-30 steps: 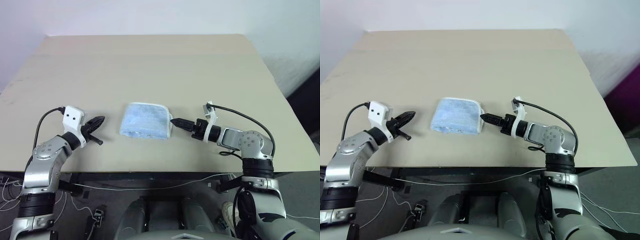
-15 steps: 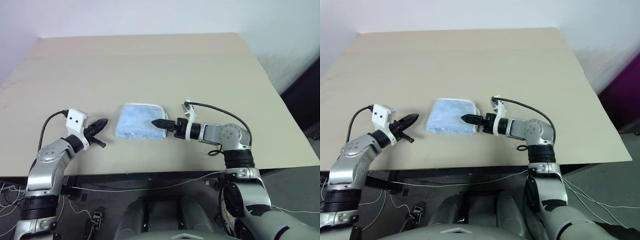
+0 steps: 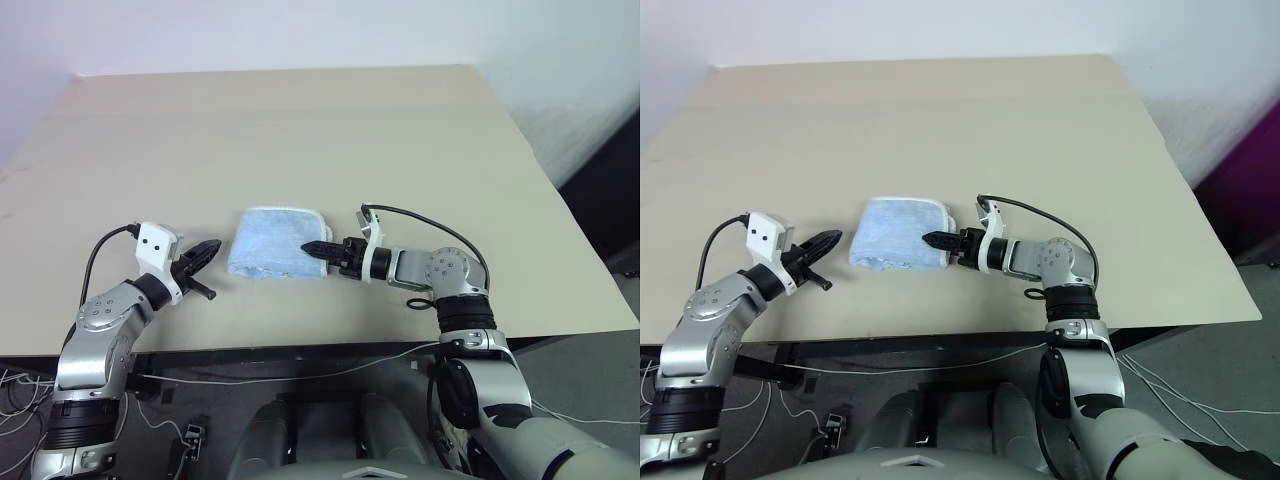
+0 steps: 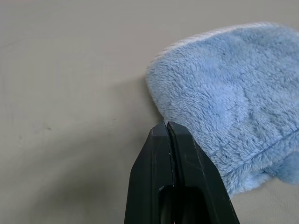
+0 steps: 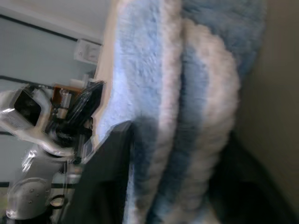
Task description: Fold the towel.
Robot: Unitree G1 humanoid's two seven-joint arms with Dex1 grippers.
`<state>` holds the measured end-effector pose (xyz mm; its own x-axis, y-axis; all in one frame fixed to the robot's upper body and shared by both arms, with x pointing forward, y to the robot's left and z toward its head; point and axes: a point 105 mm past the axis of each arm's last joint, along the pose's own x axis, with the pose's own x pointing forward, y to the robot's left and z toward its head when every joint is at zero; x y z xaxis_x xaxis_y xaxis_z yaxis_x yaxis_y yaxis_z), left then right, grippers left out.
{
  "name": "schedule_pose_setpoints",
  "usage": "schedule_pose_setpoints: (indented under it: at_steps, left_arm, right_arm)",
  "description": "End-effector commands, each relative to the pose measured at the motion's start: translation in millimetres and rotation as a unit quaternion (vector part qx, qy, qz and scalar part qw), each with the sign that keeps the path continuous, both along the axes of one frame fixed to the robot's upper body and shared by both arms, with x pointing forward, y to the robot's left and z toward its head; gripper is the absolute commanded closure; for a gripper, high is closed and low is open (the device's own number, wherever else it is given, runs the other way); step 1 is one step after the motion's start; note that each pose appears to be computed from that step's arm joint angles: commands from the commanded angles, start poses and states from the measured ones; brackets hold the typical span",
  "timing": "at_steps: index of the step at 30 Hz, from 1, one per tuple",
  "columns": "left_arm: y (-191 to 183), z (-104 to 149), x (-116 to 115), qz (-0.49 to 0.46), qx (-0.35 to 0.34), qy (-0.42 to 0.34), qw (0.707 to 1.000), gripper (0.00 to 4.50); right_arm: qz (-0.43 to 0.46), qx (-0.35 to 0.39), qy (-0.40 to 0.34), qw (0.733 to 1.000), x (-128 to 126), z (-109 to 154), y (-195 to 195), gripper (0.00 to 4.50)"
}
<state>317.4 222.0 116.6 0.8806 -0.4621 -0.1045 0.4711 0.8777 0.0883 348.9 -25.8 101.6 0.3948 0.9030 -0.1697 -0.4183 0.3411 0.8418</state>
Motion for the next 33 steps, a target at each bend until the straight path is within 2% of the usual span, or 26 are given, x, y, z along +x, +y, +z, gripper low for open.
schedule_pose_setpoints:
  at_steps: [1,4,9,13,19,24,26,29,33]
  left_arm:
    - [-6,13,1,-0.010,0.002,-0.025,1.000,4.50]
    - [-10,14,3,-0.017,0.006,-0.028,0.999,4.50]
    - [-15,19,5,-0.028,0.008,-0.035,0.999,4.50]
    - [-18,20,4,-0.031,0.007,-0.037,0.999,4.50]
    - [-26,17,5,-0.044,0.001,-0.034,0.998,4.50]
    - [-44,15,13,-0.074,-0.006,-0.031,0.997,4.50]
    - [-54,16,20,-0.088,-0.011,-0.034,0.995,4.50]
    - [-65,17,25,-0.107,-0.014,-0.037,0.993,4.50]
    - [-83,17,28,-0.130,-0.021,-0.040,0.990,4.50]
  right_arm:
    - [-0.002,0.013,0.007,1.000,-4,0,2,3.71]
    - [-0.002,0.028,0.005,1.000,-7,5,3,4.46]
    - [-0.032,0.045,-0.006,0.998,-4,16,-9,4.46]
    - [-0.123,0.087,-0.036,0.988,16,44,-48,4.46]
    - [-0.315,0.131,-0.086,0.936,41,87,-147,4.46]
    - [-0.469,0.132,-0.130,0.863,46,124,-240,4.46]
    - [-0.509,0.117,-0.128,0.843,45,127,-264,4.46]
    - [-0.547,0.092,-0.098,0.826,43,114,-278,4.46]
    - [-0.586,0.046,-0.013,0.809,26,65,-279,4.46]
